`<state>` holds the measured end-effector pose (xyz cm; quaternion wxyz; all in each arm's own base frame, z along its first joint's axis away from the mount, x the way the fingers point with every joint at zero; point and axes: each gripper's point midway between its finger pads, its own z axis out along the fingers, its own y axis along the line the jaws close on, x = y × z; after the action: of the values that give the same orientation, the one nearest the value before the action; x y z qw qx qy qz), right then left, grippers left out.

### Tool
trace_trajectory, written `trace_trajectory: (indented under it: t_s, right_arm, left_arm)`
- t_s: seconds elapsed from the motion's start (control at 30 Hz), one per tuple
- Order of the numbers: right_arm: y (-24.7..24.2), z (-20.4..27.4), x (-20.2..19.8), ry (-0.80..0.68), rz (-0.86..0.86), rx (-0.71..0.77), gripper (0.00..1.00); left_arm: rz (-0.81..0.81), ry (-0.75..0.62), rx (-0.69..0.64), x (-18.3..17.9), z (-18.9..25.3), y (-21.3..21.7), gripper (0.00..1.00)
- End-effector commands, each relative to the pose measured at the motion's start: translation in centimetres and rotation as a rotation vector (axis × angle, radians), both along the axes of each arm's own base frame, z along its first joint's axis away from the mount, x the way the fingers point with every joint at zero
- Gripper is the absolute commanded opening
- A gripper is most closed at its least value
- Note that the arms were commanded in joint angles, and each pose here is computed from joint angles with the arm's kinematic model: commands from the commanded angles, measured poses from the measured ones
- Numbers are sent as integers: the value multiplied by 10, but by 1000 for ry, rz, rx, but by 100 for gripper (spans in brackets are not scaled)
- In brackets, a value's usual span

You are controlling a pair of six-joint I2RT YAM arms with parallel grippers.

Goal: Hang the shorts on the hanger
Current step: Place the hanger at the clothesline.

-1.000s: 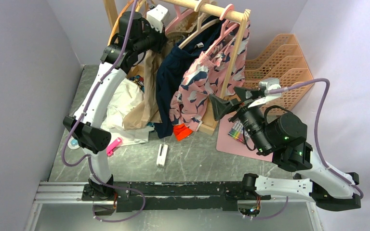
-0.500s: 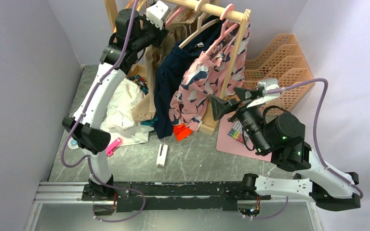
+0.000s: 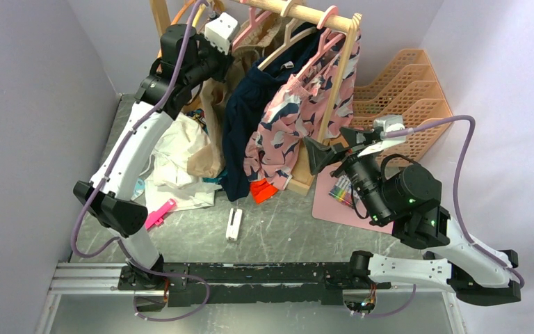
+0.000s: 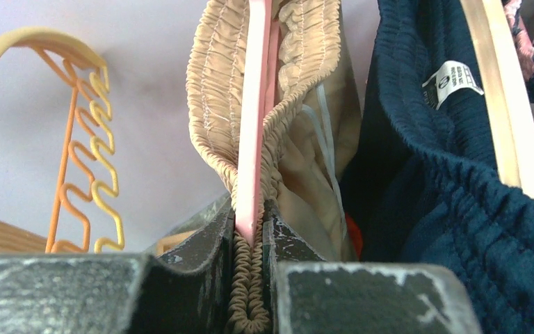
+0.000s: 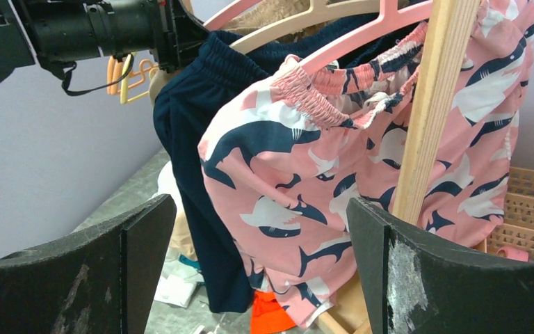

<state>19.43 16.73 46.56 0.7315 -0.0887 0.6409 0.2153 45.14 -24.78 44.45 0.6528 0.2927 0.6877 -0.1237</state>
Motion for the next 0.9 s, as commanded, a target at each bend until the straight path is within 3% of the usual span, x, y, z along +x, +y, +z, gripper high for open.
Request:
trace_trajectory:
  t_s: [0.0, 0.2, 0.57, 0.7, 0.87]
  right_arm:
    - [-1, -5, 2, 1, -16, -20, 98]
    - [3, -7, 3, 6, -12, -32, 98]
    - [5, -13, 4, 21, -19, -49, 98]
    - [5, -16, 5, 26, -22, -52, 98]
    - [2, -18, 4, 29, -28, -53, 98]
  left_arm:
    - [84, -62, -98, -25, 55, 19, 7]
    - [107, 42, -68, -37, 40, 15, 7]
    - [97, 111, -9, -52, 13, 5, 8]
    - [118, 117, 5, -54, 6, 9, 13]
    - [155, 117, 17, -61, 3, 21, 30]
